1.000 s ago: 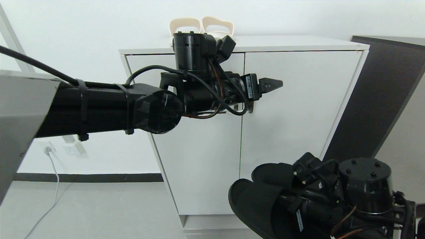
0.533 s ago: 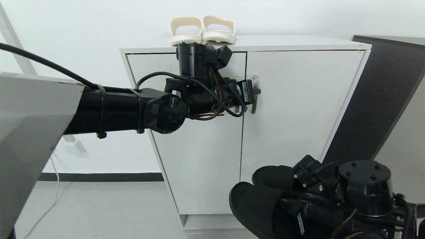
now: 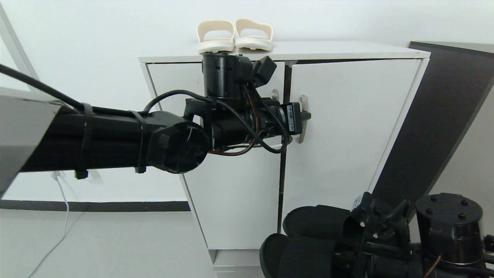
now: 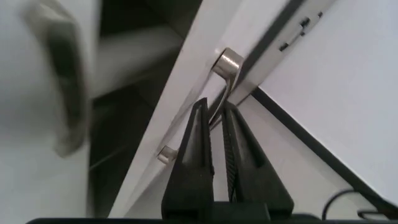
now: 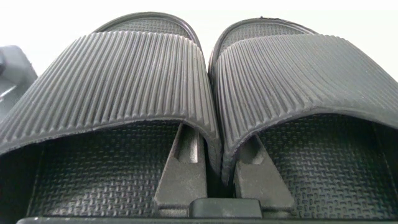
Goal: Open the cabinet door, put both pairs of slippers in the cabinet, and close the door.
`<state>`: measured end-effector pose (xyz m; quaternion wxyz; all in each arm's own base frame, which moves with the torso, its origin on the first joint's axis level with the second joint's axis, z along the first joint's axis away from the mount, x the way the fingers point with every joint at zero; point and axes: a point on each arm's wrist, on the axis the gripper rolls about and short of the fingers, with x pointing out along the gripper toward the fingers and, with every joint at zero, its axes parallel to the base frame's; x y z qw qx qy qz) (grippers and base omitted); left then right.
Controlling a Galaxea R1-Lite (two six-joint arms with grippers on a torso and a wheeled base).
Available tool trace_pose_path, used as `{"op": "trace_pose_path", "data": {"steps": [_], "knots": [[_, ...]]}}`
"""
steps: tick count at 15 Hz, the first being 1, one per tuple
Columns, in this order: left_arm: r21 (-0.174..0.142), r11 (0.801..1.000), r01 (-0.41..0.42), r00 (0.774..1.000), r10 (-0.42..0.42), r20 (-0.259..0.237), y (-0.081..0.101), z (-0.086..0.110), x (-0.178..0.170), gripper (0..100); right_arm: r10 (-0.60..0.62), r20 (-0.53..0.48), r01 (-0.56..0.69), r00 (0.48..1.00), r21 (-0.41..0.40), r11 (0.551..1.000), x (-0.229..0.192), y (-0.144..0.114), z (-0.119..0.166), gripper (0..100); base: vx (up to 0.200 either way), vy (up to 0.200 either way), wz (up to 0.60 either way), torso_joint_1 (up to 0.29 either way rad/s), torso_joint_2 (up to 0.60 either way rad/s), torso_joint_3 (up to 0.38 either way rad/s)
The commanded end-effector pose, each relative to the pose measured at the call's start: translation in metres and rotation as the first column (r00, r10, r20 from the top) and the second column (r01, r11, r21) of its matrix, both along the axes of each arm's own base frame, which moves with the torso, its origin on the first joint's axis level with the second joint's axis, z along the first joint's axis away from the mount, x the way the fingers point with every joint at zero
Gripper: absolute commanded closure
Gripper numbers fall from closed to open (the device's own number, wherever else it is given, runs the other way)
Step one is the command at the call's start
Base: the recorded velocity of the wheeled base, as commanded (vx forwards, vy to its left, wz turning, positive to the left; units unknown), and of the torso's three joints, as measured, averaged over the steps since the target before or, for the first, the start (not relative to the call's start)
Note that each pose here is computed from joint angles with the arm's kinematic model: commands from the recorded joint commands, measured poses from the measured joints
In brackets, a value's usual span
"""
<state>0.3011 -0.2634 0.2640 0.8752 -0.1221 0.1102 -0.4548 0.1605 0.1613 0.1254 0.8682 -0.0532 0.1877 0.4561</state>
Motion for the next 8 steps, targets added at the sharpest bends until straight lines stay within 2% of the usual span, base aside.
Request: {"op": "trace_pose_path", "data": {"steps": [1, 5, 8], "knots": [[-0.011, 1.0, 0.024, 0.999, -0.024, 0.026, 0.007, 0.01, -0.023, 100, 0.004, 0.01, -0.004, 1.0, 0.0, 1.0, -0.004, -0.003, 0.001, 100, 0.0, 0.0, 0.0, 0.0, 0.0, 0.0], [-0.015, 0.999, 0.032, 0.999, -0.031, 0.039, 0.034, 0.014, -0.056, 100, 0.05, 0.026, -0.05, 0.998, -0.024, 0.998, -0.011, 0.0, -0.001, 100, 0.0, 0.0, 0.0, 0.0, 0.0, 0.0], [-0.01, 1.0, -0.008, 0.999, 0.008, 0.032, 0.046, 0.011, -0.045, 100, 0.083, 0.021, -0.083, 0.996, -0.031, 0.996, -0.017, 0.004, -0.003, 100, 0.0, 0.0, 0.0, 0.0, 0.0, 0.0]]}}
